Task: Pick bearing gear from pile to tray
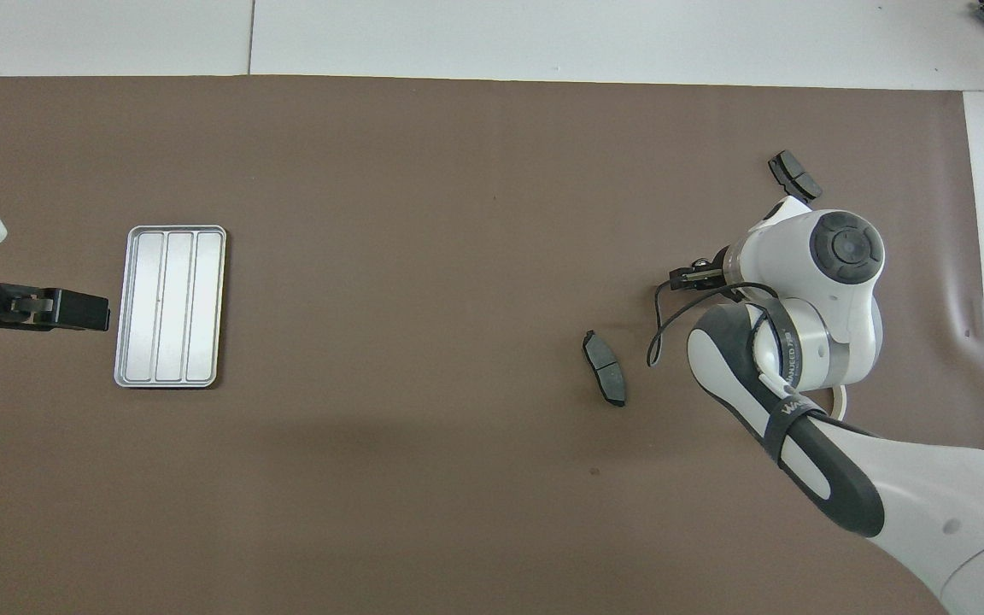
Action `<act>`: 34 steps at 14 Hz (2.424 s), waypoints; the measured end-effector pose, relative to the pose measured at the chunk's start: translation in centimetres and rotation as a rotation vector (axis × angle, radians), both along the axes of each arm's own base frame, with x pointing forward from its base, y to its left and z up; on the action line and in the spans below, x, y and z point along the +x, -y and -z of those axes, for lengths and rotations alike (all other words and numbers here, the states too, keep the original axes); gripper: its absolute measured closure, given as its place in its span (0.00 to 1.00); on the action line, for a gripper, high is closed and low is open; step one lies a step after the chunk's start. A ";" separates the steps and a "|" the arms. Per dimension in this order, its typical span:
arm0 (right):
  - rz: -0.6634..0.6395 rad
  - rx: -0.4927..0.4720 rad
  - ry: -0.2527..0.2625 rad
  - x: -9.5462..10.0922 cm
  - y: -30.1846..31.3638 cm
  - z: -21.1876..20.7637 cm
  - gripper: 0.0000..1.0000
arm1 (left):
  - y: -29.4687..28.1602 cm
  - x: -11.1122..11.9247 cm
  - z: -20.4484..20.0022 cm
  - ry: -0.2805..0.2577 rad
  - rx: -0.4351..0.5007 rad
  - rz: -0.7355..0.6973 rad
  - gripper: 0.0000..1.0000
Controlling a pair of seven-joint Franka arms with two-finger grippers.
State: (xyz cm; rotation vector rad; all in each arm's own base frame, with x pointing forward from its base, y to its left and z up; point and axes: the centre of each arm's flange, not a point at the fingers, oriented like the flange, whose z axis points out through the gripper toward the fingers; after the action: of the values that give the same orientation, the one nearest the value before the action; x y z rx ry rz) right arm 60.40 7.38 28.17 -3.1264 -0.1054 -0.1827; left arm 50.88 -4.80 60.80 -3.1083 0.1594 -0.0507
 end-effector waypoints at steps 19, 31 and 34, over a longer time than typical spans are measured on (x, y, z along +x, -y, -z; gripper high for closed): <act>0.008 0.016 0.051 1.3 -0.3 -0.6 0.65 | 0.0 0.0 0.0 0.000 0.000 0.000 0.00; 0.028 0.027 0.023 2.9 -1.8 -5.0 0.65 | 0.0 0.0 0.0 0.000 0.000 0.000 0.00; 0.077 0.045 0.024 2.4 -5.1 -8.6 0.65 | 0.0 0.0 0.0 0.000 0.000 0.000 0.00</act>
State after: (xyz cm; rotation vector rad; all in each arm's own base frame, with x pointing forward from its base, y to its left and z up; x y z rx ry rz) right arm 62.80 12.53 36.81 -3.0858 0.0187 -0.2204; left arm 50.88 -4.80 60.81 -3.1083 0.1594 -0.0507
